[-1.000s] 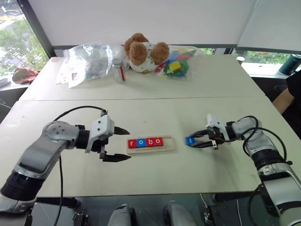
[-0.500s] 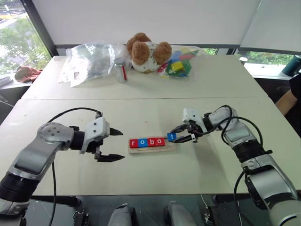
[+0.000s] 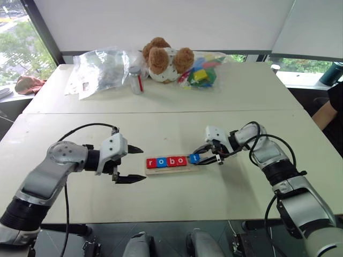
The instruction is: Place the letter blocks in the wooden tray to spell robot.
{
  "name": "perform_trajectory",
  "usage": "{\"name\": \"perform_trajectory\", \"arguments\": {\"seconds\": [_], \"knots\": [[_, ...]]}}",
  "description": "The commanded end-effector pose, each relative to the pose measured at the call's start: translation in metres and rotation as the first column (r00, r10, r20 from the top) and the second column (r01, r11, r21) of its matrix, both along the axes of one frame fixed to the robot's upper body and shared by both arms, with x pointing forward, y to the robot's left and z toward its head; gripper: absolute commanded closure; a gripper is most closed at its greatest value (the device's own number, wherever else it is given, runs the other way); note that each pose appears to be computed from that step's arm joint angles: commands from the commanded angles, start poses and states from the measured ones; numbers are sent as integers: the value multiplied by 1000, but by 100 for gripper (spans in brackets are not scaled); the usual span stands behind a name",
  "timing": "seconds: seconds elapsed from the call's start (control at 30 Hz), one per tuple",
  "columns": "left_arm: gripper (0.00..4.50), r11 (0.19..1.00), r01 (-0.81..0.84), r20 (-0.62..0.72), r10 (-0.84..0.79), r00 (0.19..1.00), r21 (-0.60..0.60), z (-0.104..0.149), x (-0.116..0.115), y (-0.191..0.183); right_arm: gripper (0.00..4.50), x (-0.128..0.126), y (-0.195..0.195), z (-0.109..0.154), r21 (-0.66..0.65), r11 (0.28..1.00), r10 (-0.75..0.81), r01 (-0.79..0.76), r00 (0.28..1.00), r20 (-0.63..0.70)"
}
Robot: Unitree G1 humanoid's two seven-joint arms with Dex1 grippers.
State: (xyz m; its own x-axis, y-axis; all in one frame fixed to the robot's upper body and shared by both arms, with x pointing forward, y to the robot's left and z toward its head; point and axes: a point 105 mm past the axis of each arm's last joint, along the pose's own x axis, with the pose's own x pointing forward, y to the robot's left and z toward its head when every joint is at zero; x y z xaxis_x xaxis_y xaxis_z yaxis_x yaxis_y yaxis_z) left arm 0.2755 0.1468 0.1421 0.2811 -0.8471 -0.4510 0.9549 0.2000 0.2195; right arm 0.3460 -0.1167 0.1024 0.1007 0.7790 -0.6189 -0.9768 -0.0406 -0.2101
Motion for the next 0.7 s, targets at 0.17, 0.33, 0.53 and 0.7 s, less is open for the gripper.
{"name": "perform_trajectory", "arguments": {"seconds": [0.17,0.33,0.53,0.7], "knots": [[0,1000,5,44,-5,999,-7,7,2,-3,338,1,11,11,23,999,34,-35,999,35],[0,1000,5,42,-5,999,-12,5,2,-4,338,-2,16,12,46,998,47,-49,998,33],[0,1000,8,47,-7,999,-17,5,4,-6,338,-6,14,9,31,998,60,-60,998,27],[0,1000,11,48,-10,999,-20,5,4,-7,338,-7,14,9,32,998,53,-54,998,34]]}}
